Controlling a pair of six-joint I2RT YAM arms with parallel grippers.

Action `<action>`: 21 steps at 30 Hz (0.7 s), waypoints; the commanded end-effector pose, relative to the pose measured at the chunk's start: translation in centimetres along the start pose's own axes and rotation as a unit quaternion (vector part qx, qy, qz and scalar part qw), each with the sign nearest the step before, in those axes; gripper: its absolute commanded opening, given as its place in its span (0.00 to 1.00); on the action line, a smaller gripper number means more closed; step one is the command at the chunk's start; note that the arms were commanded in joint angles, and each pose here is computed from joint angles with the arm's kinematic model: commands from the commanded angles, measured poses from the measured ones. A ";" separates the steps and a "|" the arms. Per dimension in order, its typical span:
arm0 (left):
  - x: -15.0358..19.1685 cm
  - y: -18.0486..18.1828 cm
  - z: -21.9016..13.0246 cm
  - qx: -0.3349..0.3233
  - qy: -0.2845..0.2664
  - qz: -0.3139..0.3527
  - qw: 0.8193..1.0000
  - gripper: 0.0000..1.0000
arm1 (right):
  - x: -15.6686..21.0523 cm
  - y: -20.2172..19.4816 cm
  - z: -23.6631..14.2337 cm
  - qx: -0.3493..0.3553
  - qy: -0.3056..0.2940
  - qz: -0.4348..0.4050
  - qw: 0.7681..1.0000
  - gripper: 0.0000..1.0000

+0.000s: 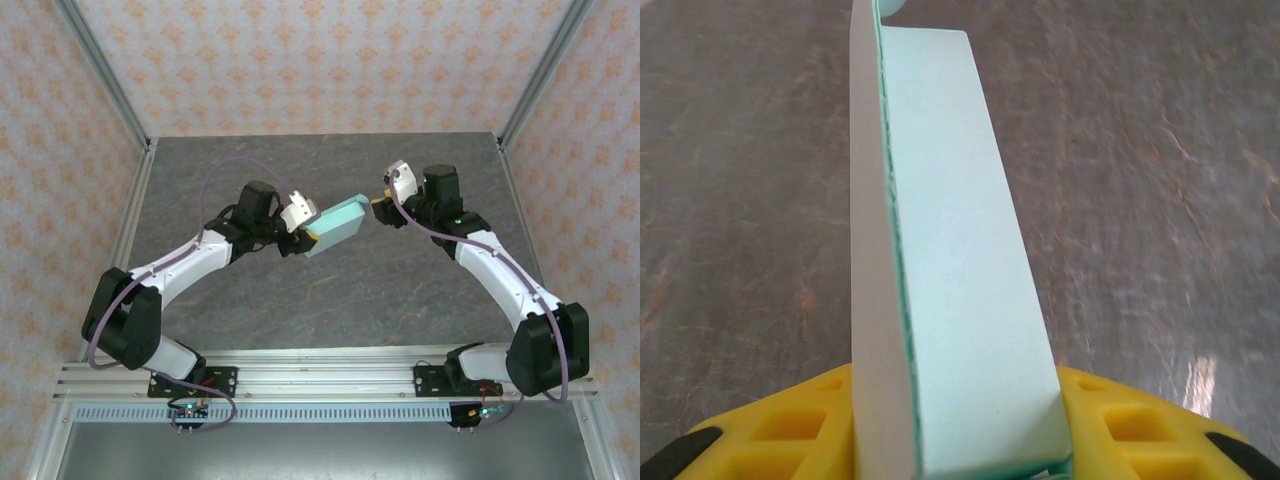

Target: Fold the paper box

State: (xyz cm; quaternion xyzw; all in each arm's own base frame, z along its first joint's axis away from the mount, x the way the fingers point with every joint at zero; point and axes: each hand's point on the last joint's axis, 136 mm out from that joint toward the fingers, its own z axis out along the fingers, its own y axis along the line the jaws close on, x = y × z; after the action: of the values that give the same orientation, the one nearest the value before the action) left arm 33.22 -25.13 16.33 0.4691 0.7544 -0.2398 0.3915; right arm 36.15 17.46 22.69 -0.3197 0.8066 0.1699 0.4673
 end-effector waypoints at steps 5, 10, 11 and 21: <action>1.0 -1.5 0.2 0.094 0.037 0.047 0.994 0.20 | 2.3 2.2 1.0 -0.070 0.030 -0.071 0.995 0.43; 0.9 -1.5 0.3 0.104 0.030 0.046 0.993 0.20 | 3.6 2.2 1.8 -0.079 0.054 -0.075 0.993 0.41; 0.9 -1.5 0.4 0.106 0.032 0.044 0.993 0.20 | 3.8 2.3 1.8 -0.084 0.055 -0.077 0.992 0.41; 0.8 -1.5 0.4 0.110 0.032 0.042 0.992 0.21 | 5.2 2.8 2.8 -0.110 0.076 -0.071 0.988 0.34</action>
State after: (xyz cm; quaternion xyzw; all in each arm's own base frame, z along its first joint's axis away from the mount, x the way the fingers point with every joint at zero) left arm 31.65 -25.39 14.40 0.5417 0.7267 -0.2823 0.3143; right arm 34.49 18.84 16.60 -0.4223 0.8008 0.1878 0.3809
